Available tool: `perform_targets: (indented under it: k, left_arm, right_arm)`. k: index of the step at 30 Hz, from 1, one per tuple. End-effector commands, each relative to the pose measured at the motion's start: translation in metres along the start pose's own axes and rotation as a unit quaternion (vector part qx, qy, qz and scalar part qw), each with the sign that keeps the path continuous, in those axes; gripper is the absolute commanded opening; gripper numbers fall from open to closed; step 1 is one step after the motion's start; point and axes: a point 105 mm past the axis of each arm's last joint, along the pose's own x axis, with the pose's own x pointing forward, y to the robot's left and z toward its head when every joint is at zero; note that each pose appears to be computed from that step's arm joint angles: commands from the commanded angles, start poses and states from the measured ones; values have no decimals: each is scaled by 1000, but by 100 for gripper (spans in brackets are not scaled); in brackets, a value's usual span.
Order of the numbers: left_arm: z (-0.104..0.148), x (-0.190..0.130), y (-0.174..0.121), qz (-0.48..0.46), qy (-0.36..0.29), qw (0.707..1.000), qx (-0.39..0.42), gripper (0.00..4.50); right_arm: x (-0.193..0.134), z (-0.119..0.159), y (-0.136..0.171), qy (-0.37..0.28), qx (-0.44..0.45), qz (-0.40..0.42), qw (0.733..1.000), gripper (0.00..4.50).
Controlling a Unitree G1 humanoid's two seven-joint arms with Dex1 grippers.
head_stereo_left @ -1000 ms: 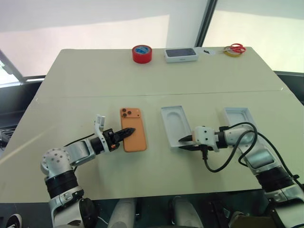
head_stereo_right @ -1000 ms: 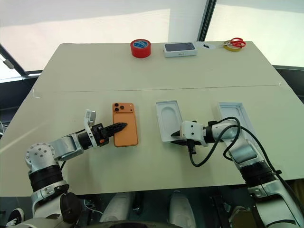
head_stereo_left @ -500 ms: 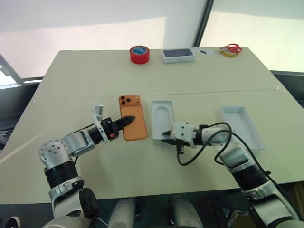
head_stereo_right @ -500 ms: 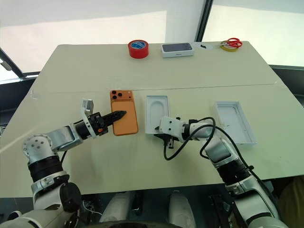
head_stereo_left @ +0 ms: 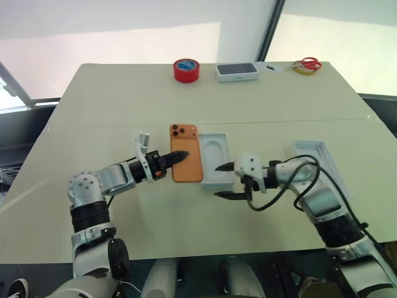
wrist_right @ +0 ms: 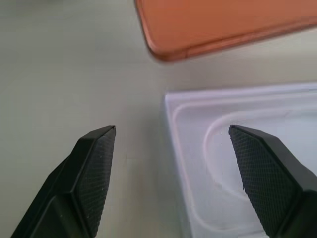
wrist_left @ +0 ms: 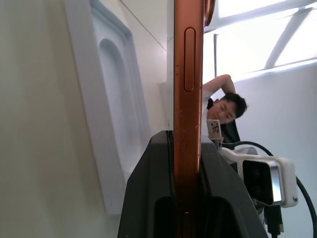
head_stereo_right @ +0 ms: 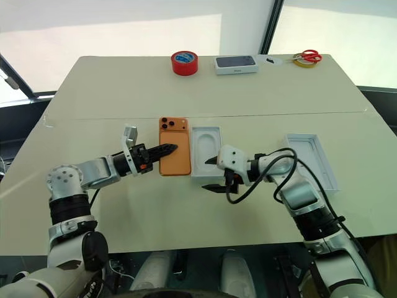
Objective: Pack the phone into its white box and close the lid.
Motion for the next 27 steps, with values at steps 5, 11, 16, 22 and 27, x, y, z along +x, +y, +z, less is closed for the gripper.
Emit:
perform_targets:
  k: [5,11,16,22,27]
  left_arm:
    - [7,40,-6,-32,-2,999,-5,0]
    - [-7,69,0,-20,26,999,11,0]
    - [-13,77,7,-17,32,999,-5,128]
    - [-22,78,22,61,84,992,68,428]
    - [-8,70,26,109,89,985,96,449]
  right_arm:
    - [-60,-15,-39,37,-2,-96,995,387]
    - [-72,1,-41,-37,21,-102,994,387]
    - [-72,-1,-42,-32,18,-109,993,396]
    - [-69,-4,-41,-27,16,-111,993,396]
    - [-64,-5,-39,-31,15,-110,993,396]
